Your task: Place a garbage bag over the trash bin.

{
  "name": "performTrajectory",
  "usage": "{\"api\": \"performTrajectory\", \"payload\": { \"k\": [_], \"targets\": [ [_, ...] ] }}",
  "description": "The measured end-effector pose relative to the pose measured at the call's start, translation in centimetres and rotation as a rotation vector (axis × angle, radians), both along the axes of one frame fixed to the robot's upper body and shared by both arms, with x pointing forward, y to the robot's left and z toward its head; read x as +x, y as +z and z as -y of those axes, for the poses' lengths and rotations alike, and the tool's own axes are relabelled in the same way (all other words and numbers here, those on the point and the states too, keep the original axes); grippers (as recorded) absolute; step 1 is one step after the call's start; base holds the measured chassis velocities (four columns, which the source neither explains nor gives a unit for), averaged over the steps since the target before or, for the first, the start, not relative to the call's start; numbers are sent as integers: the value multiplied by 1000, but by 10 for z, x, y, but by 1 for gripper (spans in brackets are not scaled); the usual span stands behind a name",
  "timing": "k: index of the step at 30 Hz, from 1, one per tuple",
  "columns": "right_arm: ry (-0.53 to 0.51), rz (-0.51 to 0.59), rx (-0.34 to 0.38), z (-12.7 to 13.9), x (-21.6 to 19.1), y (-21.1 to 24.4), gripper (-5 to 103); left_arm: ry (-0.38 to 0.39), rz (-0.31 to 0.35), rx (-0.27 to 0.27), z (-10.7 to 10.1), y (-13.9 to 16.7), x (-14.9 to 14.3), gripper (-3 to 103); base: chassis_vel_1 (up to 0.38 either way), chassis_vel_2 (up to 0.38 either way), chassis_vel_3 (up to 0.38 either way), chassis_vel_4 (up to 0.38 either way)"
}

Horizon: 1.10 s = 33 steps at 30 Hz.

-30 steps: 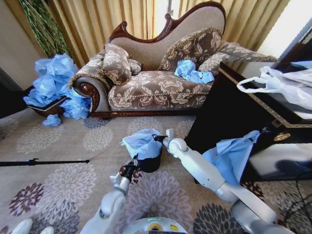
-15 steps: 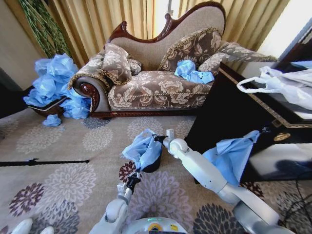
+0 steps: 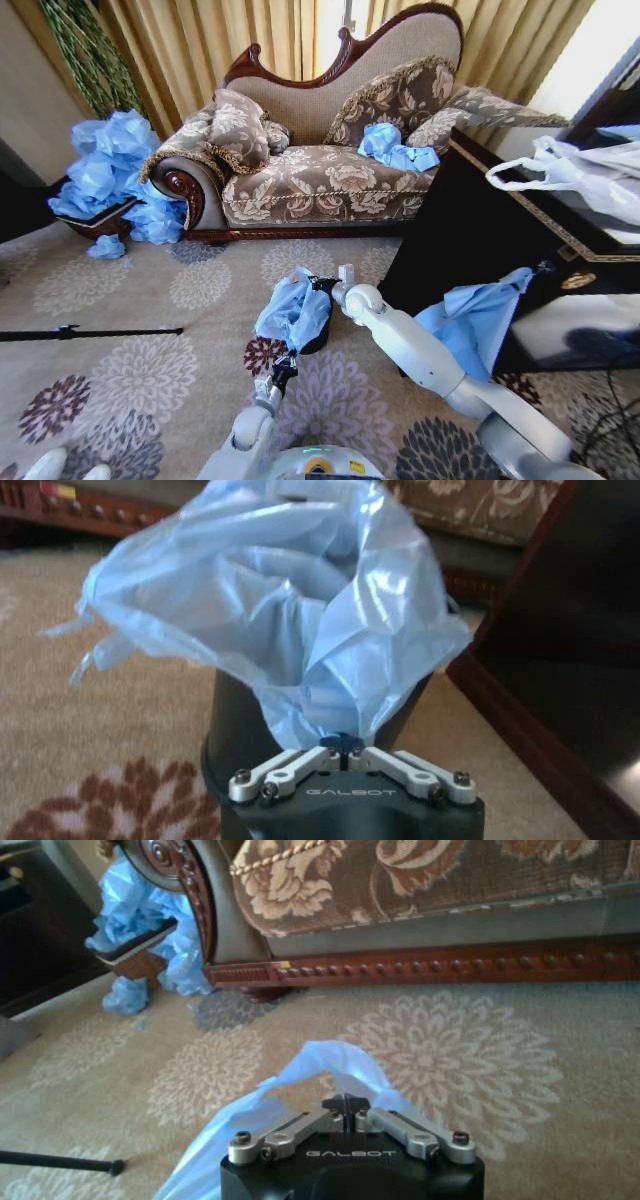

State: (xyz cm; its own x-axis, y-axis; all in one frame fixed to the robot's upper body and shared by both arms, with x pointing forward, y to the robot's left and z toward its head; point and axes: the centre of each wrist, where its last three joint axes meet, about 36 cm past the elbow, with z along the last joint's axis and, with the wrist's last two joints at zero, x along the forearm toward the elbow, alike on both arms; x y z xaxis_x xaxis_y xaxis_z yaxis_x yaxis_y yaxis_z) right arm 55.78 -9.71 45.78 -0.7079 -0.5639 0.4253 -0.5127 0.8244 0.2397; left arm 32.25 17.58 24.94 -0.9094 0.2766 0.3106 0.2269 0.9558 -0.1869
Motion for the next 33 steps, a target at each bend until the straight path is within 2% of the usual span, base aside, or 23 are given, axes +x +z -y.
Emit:
{"api": "performTrajectory", "payload": {
  "k": [1,3,4,5,6,7,8,11,12,15,16,18,20,23,24,26,33],
  "targets": [
    [3,2,2,0,-3,1,0,0,12,-2,1,6,-2,-3,0,0,0,0],
    [-1,4,6,0,-7,2,0,2,44,-2,-1,17,-8,7,0,0,0,0],
    [-1,4,6,0,-7,2,0,2,44,-2,-1,17,-8,7,0,0,0,0],
    [-11,3,13,0,-12,4,0,4,76,-1,-5,29,-12,17,0,0,0,0],
    [-13,3,21,1,-20,5,0,-2,117,5,-10,45,-20,23,0,0,0,0],
    [-11,4,25,1,-24,6,0,-10,133,7,-11,51,-25,28,0,0,0,0],
    [-11,4,25,1,-24,6,0,-10,133,7,-11,51,-25,28,0,0,0,0],
    [-7,1,34,-1,-35,6,0,-45,167,11,-10,63,-38,44,0,0,0,0],
    [-7,1,34,-1,-35,6,0,-45,167,11,-10,63,-38,44,0,0,0,0],
    [-7,2,49,-4,-48,9,0,-90,194,17,-9,68,-50,60,0,0,0,0],
    [-7,2,49,-4,-48,9,0,-90,194,17,-9,68,-50,60,0,0,0,0],
    [0,5,61,-7,-56,13,0,-120,208,22,-8,67,-58,71,0,0,0,0],
    [0,5,63,-8,-58,13,0,-129,213,24,-8,67,-60,71,0,0,0,0],
    [8,-3,65,-15,-68,13,0,-177,243,25,-9,65,-67,87,0,0,0,0],
    [8,-3,65,-15,-68,13,0,-177,243,25,-9,65,-67,87,0,0,0,0],
    [22,-19,66,-21,-78,12,0,-197,257,16,-8,68,-69,97,0,0,0,0],
    [29,-107,54,-28,-114,7,0,-203,271,18,-9,70,-67,100,0,0,0,0]
  ]
}}
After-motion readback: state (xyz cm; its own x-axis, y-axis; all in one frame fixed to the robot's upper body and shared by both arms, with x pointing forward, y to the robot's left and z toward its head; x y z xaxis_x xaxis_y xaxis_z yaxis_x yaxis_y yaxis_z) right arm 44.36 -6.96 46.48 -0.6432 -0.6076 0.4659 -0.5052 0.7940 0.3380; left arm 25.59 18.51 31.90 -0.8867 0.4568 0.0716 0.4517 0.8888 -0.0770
